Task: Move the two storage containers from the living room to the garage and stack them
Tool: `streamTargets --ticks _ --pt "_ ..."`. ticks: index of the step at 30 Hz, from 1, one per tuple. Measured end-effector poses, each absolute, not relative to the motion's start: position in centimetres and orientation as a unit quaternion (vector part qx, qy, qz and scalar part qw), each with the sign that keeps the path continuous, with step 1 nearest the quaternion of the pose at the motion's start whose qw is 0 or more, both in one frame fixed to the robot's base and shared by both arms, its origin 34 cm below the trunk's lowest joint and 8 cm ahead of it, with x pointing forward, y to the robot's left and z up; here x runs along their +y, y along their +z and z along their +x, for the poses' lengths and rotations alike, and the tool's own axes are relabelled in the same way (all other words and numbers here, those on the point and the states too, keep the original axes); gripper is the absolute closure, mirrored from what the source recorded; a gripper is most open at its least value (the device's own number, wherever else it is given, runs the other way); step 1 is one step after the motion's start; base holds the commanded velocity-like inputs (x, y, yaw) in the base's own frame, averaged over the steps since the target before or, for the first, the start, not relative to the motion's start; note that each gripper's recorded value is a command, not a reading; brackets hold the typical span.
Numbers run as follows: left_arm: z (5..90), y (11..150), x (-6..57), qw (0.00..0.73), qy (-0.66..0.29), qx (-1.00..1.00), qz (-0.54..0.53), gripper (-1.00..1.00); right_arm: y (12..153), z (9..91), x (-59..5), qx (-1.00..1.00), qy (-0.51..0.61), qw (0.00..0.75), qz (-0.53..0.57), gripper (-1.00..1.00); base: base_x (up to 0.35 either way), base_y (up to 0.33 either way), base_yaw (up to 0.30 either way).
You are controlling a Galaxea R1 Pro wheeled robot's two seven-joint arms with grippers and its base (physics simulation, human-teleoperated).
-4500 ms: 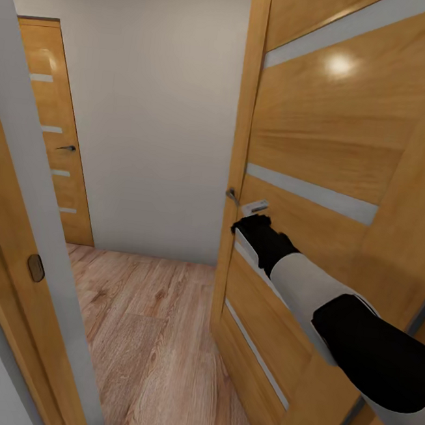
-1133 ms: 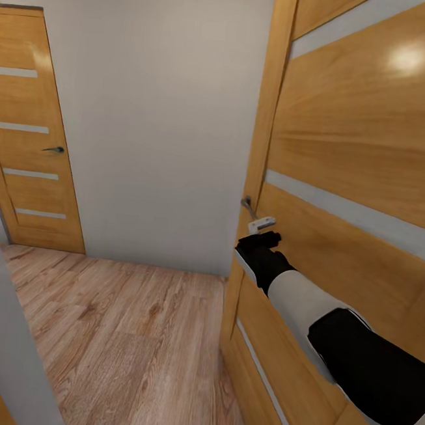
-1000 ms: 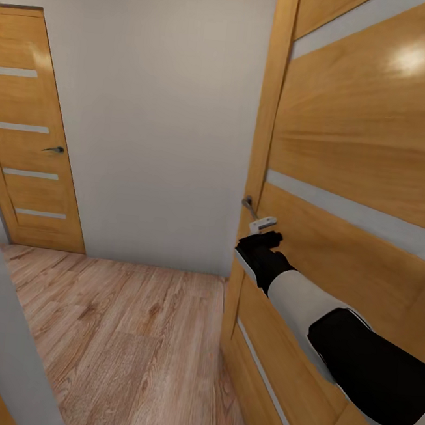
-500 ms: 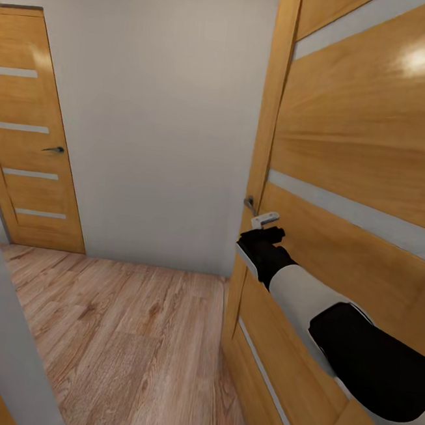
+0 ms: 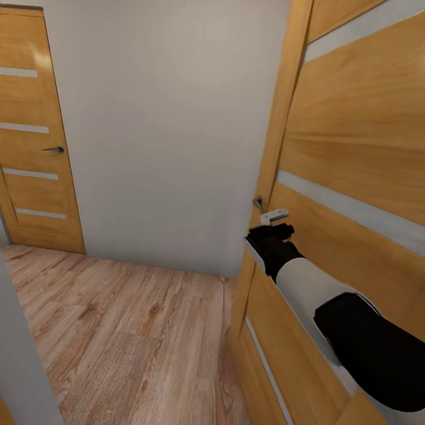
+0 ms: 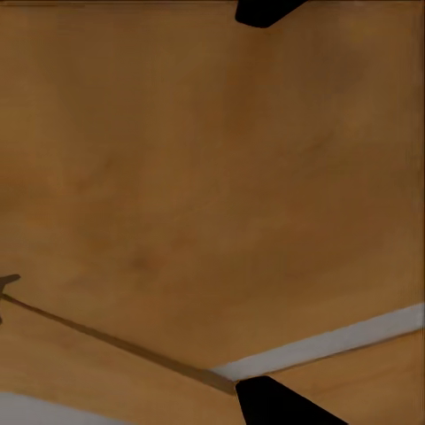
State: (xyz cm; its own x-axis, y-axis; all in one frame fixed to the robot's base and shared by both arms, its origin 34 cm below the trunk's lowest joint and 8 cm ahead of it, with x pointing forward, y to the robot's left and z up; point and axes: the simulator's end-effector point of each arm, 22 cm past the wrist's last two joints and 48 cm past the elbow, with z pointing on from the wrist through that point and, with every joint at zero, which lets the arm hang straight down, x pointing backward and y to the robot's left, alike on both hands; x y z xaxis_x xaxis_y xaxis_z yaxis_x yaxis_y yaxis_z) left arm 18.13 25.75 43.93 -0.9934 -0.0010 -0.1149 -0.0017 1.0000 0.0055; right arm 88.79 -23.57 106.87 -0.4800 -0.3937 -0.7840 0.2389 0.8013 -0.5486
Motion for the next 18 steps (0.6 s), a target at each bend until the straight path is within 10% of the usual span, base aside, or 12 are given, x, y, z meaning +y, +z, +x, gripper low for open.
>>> streamTargets --ticks 18 --pt "18.1 43.9 25.8 0.058 0.003 0.998 -0.001 -1.00 108.2 89.0 -29.6 0.806 -0.320 0.498 -0.003 -1.00 0.000 0.000 0.000"
